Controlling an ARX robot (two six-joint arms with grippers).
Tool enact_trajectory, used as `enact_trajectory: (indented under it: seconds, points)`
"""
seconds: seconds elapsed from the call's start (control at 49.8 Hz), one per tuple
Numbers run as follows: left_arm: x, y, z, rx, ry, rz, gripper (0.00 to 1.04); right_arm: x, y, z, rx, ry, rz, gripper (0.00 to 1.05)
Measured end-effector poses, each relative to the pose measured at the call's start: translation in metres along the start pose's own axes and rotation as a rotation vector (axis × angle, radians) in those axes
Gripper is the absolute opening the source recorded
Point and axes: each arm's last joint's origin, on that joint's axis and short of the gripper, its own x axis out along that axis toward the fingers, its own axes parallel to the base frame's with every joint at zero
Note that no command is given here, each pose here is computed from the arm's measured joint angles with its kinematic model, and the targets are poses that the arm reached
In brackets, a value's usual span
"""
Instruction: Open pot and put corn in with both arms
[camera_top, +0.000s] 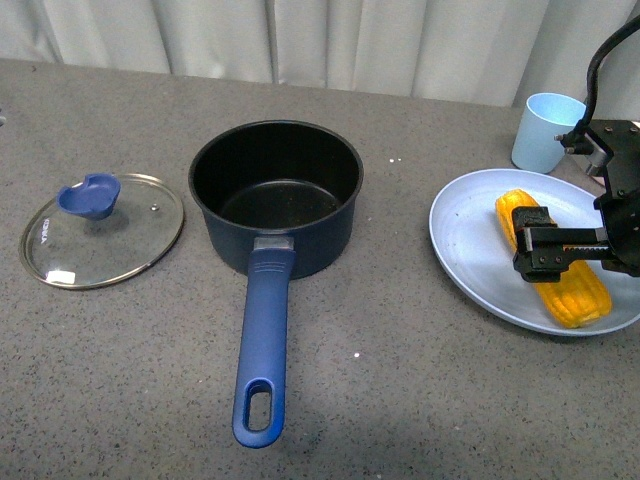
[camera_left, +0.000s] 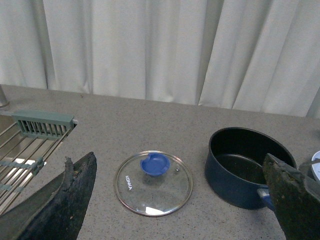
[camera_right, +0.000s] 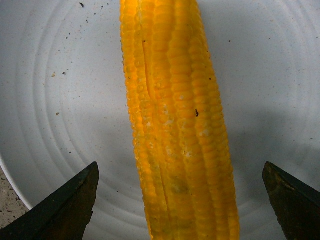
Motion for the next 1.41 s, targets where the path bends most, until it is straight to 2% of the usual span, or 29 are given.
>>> enact_trajectory:
  seconds: [0.121,0.221,0.281,0.362,0.422,0.603,0.804,0.965,1.045,1.145,1.286,1.407]
  points:
    - [0.0,0.0,0.0,0.0,0.0,0.0,0.98,0.002,0.002,-0.001,0.001,0.005,0.002,0.95]
    - [0.0,0.0,0.0,0.0,0.0,0.0,0.98,0.003,0.003,-0.001,-0.002,0.008,0.003,0.76]
    - [0.0,0.0,0.0,0.0,0.0,0.0,0.98,0.003,0.003,-0.002,-0.002,0.011,0.001,0.69]
    - [0.0,0.0,0.0,0.0,0.0,0.0,0.98,0.003,0.003,-0.002,-0.002,0.016,-0.001,0.51]
    - [0.0,0.0,0.0,0.0,0.0,0.0,0.98,0.003,0.003,-0.002,-0.002,0.018,0.0,0.42]
    - [0.0,0.0,0.0,0.0,0.0,0.0,0.98,0.002,0.002,-0.002,0.001,0.022,0.014,0.24]
    - [0.0,0.0,0.0,0.0,0.0,0.0,0.98,-0.011,-0.002,0.004,0.047,0.005,0.087,0.15]
    - [0.0,0.0,0.0,0.0,0.0,0.0,0.98,-0.045,0.001,0.018,0.12,-0.056,0.263,0.11]
    - [0.0,0.0,0.0,0.0,0.0,0.0,0.98,-0.059,0.016,0.028,0.163,-0.072,0.444,0.11]
    - [0.0,0.0,0.0,0.0,0.0,0.0,0.98,-0.067,0.045,0.044,0.201,-0.068,0.608,0.11]
    - [0.0,0.0,0.0,0.0,0.0,0.0,0.98,-0.066,0.088,0.066,0.222,-0.038,0.729,0.11]
    - [0.0,0.0,0.0,0.0,0.0,0.0,0.98,-0.055,0.11,0.074,0.259,0.001,0.78,0.11]
